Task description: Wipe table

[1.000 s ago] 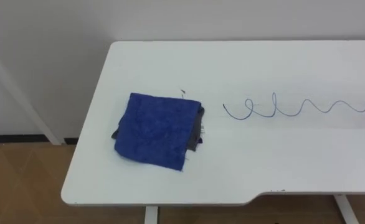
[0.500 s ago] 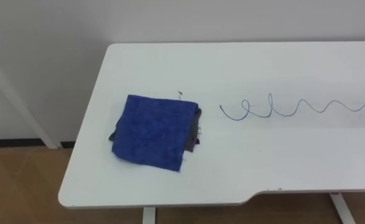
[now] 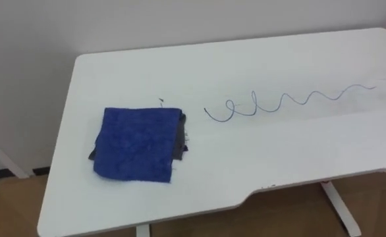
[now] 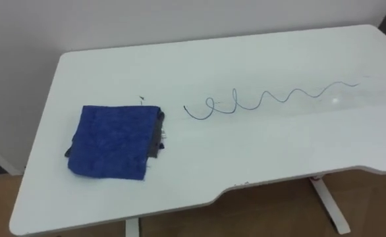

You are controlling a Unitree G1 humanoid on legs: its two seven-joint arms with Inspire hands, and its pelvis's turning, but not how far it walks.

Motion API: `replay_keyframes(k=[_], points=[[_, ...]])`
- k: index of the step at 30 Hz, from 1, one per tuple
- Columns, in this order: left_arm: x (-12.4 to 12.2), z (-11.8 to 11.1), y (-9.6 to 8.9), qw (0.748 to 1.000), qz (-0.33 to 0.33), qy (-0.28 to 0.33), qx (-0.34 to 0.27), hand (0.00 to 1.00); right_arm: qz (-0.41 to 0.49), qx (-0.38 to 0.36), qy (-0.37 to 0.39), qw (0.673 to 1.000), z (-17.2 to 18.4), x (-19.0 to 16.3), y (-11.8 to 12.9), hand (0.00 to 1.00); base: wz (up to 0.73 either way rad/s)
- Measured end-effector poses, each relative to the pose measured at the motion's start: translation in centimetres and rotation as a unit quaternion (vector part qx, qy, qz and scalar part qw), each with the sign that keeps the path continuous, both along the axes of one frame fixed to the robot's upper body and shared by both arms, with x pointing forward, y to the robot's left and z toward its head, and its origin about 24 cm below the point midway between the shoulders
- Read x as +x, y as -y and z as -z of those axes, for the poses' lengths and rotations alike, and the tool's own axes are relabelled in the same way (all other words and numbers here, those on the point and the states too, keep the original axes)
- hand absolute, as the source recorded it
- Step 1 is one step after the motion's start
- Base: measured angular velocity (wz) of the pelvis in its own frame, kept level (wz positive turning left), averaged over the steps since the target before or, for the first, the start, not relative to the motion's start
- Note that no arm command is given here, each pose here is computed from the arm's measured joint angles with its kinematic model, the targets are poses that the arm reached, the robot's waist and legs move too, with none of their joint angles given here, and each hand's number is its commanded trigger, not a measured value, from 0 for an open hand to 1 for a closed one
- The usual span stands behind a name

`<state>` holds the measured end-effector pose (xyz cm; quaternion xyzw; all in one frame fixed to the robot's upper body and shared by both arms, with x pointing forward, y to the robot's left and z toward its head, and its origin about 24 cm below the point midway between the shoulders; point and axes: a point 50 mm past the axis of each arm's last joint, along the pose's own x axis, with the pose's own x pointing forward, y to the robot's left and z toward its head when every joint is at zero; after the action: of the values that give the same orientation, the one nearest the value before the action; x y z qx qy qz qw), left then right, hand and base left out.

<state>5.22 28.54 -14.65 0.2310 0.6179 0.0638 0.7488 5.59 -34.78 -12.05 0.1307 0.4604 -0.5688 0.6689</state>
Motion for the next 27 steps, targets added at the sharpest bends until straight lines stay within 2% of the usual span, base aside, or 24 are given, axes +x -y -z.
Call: replay_keyframes(k=[5, 10, 14, 17, 19, 20, 21, 25, 27], points=[[0.2, 0.1, 0.3, 1.000, 0.016, -0.003, -0.002, 0.00, -0.110, -0.099, 0.020, 0.989, -2.8, 6.1, 0.9, 0.00, 0.00], [0.5, 0.0, 0.5, 0.999, 0.036, -0.001, -0.003, 0.00, -0.239, -0.215, 0.018, 0.947, -6.1, 11.0, 0.4, 0.00, -0.01], [-0.1, 0.1, 0.6, 0.999, 0.039, -0.014, -0.009, 0.00, -0.276, -0.263, -0.005, 0.924, -7.2, 11.5, 0.1, 0.00, -0.19], [-0.5, 0.1, 0.4, 0.999, 0.034, -0.020, -0.011, 0.00, -0.361, -0.371, 0.041, 0.855, -11.2, 15.0, -1.8, 0.00, -0.16], [0.6, -0.1, 0.8, 0.998, 0.055, -0.004, -0.011, 0.00, -0.418, -0.463, 0.093, 0.776, -15.0, 17.5, -4.3, 0.00, 0.24], [0.7, -0.1, 0.9, 0.998, 0.061, -0.003, -0.011, 0.00, -0.432, -0.482, 0.103, 0.755, -15.6, 17.9, -5.0, 0.00, 0.27], [1.0, 0.0, 1.2, 0.997, 0.074, -0.003, -0.014, 0.00, -0.458, -0.510, 0.121, 0.718, -16.5, 18.5, -6.4, 0.00, 0.23], [0.9, 0.2, 1.9, 0.995, 0.101, -0.013, -0.018, 0.00, -0.546, -0.552, 0.128, 0.617, -17.2, 19.5, -10.4, 0.00, 0.22], [0.9, 0.2, 1.9, 0.995, 0.101, -0.013, -0.018, 0.00, -0.574, -0.555, 0.127, 0.589, -17.2, 19.6, -11.4, 0.00, 0.23]])
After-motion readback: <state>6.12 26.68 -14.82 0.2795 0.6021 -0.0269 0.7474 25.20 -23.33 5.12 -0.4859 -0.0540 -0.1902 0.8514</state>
